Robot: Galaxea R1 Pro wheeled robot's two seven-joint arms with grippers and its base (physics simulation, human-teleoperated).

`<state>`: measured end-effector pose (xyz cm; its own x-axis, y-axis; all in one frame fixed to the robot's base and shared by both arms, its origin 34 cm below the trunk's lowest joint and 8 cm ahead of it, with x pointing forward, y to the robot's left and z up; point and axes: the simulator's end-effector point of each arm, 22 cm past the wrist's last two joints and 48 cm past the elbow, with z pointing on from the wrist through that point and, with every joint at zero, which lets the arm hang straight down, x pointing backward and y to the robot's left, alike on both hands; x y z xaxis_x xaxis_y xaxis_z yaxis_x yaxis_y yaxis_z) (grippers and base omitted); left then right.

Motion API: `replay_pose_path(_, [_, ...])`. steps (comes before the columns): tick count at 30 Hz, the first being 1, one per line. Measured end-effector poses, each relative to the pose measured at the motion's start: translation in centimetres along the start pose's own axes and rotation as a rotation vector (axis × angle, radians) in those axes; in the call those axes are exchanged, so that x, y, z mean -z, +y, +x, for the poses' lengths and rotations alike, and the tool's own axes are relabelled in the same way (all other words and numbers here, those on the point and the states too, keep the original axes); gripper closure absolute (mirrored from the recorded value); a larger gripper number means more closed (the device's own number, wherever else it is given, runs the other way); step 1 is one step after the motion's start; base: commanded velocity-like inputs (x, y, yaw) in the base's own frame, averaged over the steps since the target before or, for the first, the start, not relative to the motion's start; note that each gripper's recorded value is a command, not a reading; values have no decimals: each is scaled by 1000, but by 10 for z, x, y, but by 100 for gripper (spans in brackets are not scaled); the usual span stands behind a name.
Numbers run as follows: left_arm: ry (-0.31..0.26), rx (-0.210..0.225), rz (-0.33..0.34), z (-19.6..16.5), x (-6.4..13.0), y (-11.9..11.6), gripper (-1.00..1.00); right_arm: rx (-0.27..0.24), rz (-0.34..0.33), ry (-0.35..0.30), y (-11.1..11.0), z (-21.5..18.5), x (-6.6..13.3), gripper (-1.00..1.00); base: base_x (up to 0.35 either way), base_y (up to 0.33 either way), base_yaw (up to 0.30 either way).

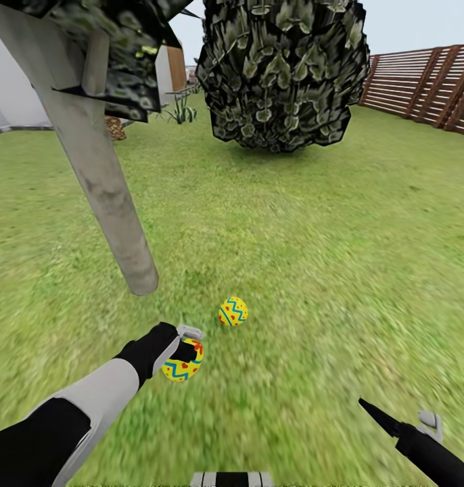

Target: Take the three Easter eggs out of the wicker basket on the lawn in the garden, then place them on the lawn next to a single tree (choose any tree) so that all three eggs are next to the same tree and none are left in the basket.

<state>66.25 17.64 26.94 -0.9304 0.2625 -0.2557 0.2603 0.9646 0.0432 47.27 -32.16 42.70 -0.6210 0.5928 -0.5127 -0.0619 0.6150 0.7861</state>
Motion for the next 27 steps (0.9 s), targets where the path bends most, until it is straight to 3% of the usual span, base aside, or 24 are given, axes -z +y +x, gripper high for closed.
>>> replay_pose_path(5, [19,0,6,7,-11,-2,100,-11,13,13,-7,5,-2,-100,0,0,0])
replay_pose_path(17, [18,0,7,6,-10,-3,100,-11,13,13,-7,5,-2,-100,13,0,0])
replay_pose_path(27, [20,0,5,7,-10,-2,100,-11,12,12,-6,5,-2,-100,250,85,0])
